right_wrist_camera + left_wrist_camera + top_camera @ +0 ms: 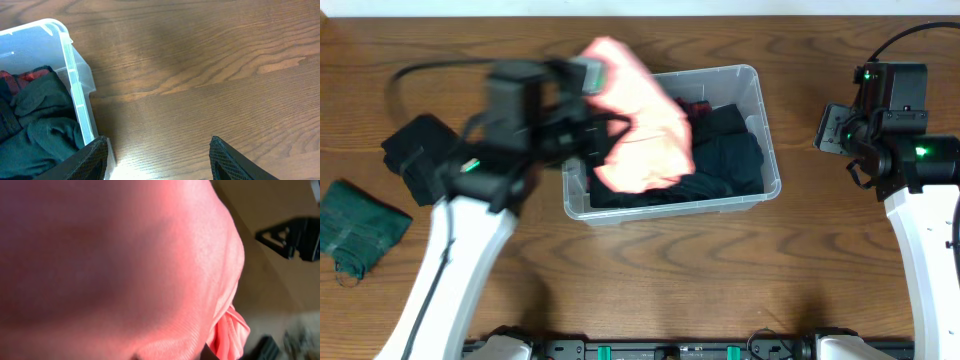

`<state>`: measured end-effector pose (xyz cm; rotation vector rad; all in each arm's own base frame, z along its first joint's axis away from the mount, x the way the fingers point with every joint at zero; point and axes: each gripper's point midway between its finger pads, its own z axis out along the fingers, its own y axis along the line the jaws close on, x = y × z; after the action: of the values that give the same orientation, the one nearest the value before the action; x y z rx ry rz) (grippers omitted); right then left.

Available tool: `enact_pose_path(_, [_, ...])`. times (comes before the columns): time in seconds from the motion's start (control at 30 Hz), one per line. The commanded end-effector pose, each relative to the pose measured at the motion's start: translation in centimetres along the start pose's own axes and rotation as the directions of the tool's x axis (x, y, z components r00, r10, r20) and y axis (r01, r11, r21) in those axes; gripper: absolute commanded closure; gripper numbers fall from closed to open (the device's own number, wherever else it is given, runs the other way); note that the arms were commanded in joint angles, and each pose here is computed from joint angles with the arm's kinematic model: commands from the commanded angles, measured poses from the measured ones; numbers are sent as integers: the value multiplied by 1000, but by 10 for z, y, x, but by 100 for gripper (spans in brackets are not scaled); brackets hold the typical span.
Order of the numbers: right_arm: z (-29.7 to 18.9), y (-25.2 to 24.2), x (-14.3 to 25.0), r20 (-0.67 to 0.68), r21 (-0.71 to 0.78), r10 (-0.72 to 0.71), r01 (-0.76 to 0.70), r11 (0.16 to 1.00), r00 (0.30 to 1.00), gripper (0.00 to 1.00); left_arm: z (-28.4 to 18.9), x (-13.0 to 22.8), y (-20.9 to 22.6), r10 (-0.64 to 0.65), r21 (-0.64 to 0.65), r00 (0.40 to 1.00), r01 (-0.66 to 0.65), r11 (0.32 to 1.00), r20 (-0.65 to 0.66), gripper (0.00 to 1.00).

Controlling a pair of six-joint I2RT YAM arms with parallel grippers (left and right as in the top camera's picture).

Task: Pack container
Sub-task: 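Carry the pink shirt over the bin with the left gripper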

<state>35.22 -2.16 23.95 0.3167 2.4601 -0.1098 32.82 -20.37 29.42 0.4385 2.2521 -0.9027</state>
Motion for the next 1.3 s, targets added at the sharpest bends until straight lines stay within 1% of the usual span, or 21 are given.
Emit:
enact_pose_path(0.0, [-3, -4, 0, 6, 2, 15, -15, 1000, 1000, 37, 41, -3, -22, 51, 50, 997, -48, 998, -55, 94])
enact_pose_path(0.17, [-3, -4, 1, 1, 3, 15, -15, 1000, 1000, 37, 106, 12, -40, 100, 119, 986, -84, 989, -134, 94])
enact_pose_path(0.3, [-3, -4, 1, 1, 3, 15, -15, 1000, 1000, 37, 147, 30, -44, 128, 152, 976, -101, 983, -178, 94])
enact_pose_path(0.53, [-3, -4, 2, -3, 4, 14, -14, 1000, 1000, 37, 187, 55, -25, 140, 149, 961, -106, 983, -240, 94])
enact_pose_path(0.57, [-3, -4, 2, -5, 5, 14, -14, 1000, 1000, 37, 191, 59, -22, 134, 145, 958, -99, 984, -252, 90])
enact_pose_path(0.6, [-3, -4, 2, -6, 5, 14, -13, 1000, 1000, 37, 193, 62, -20, 130, 142, 957, -95, 985, -261, 63])
enact_pose_path(0.63, [-3, -4, 3, -7, 5, 13, -13, 1000, 1000, 37, 194, 64, -18, 125, 139, 955, -90, 986, -271, 34])
enact_pose_path(0.67, [-3, -4, 3, -9, 6, 11, -11, 1000, 1000, 37, 193, 65, -17, 122, 135, 954, -87, 987, -274, 13])
enact_pose_path(0.7, [-4, -5, 4, -12, 6, 4, -4, 1000, 1000, 37, 191, 63, -16, 117, 131, 955, -84, 988, -272, 2])
enact_pose_path(0.77, [-4, -5, 5, -14, 7, 4, -4, 1000, 1000, 37, 181, 51, -11, 103, 110, 960, -77, 991, -261, 2])
enact_pose_path(0.83, [-4, -5, 5, -16, 7, 3, -3, 1000, 1000, 37, 163, 33, -2, 82, 54, 966, -71, 996, -244, 2])
enact_pose_path(0.9, [-4, -5, 6, -18, 7, -2, 2, 1000, 1000, 37, 138, 16, 10, 58, -32, 973, -67, 997, -224, 2])
enact_pose_path(1.0, [-4, -5, 5, -17, 7, -11, 11, 1000, 1000, 37, 85, -8, 40, 13, -212, 985, -50, 976, -172, 2])
enact_pose_path(1.1, [-4, -5, 5, -16, 6, -12, 12, 1000, 1000, 36, 24, -22, 76, -40, -384, 994, -1, 923, -99, 2])
enact_pose_path(1.2, [-4, -5, 5, -17, 7, -15, 15, 1000, 1000, 36, -45, -22, 119, -127, -549, 992, 94, 831, -23, 2])
enact_pose_path(1.27, [-4, -5, 5, -17, 6, -15, 15, 1000, 1000, 36, -91, -14, 153, -208, -644, 978, 182, 743, 36, 2])
